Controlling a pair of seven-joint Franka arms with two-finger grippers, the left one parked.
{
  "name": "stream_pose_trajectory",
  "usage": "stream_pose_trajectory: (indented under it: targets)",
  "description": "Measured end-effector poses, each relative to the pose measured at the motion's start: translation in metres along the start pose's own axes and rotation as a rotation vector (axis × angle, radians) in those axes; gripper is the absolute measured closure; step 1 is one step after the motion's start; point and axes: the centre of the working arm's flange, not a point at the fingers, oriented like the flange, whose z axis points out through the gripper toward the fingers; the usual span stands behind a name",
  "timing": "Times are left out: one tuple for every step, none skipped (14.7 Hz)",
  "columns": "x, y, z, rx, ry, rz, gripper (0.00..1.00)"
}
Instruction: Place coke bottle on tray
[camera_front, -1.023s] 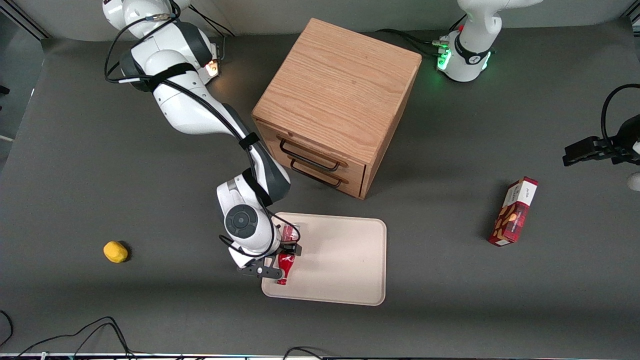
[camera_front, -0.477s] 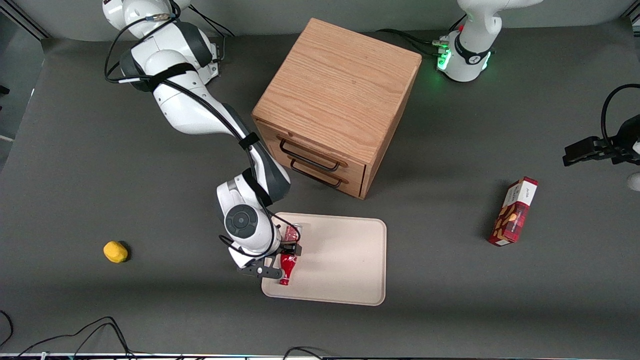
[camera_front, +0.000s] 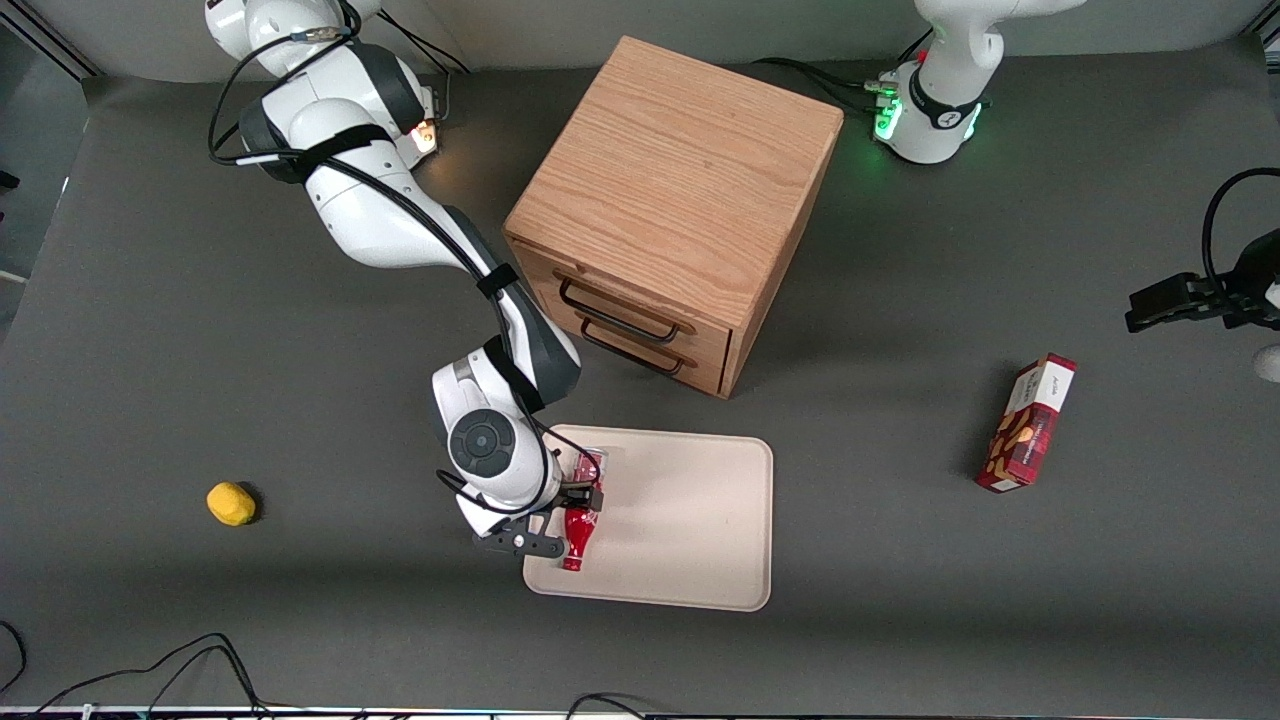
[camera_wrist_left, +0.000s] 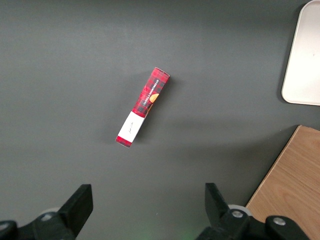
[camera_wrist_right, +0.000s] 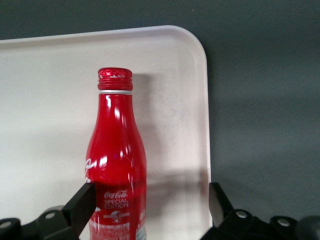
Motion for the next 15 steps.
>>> stream_pose_trajectory:
  targets:
    - [0.001,0.001,-0.006,-0.006,-0.006,0.001,0.0]
    - [0.002,0.002,-0.014,-0.011,-0.01,0.003,0.0]
    - [0.005,0.004,-0.03,-0.013,-0.011,0.007,0.0]
    - [0.006,0.007,-0.045,-0.02,-0.017,0.012,0.0]
    - [0.009,0.015,-0.063,-0.039,-0.037,0.023,0.0]
    - [0.014,0.028,-0.086,-0.055,-0.059,0.04,0.0]
    - [0.019,0.046,-0.113,-0.069,-0.08,0.063,0.0]
    - [0.022,0.063,-0.141,-0.08,-0.1,0.085,0.0]
    - [0.025,0.08,-0.169,-0.086,-0.114,0.1,0.0]
    - [0.025,0.097,-0.197,-0.088,-0.128,0.099,0.0]
    - [0.024,0.116,-0.223,-0.089,-0.144,0.081,0.0]
    - [0.021,0.136,-0.25,-0.09,-0.157,0.065,0.0]
    - [0.017,0.157,-0.276,-0.09,-0.17,0.049,0.0]
    - [0.011,0.182,-0.302,-0.089,-0.182,0.026,0.0]
    - [0.003,0.208,-0.327,-0.086,-0.195,-0.002,0.0]
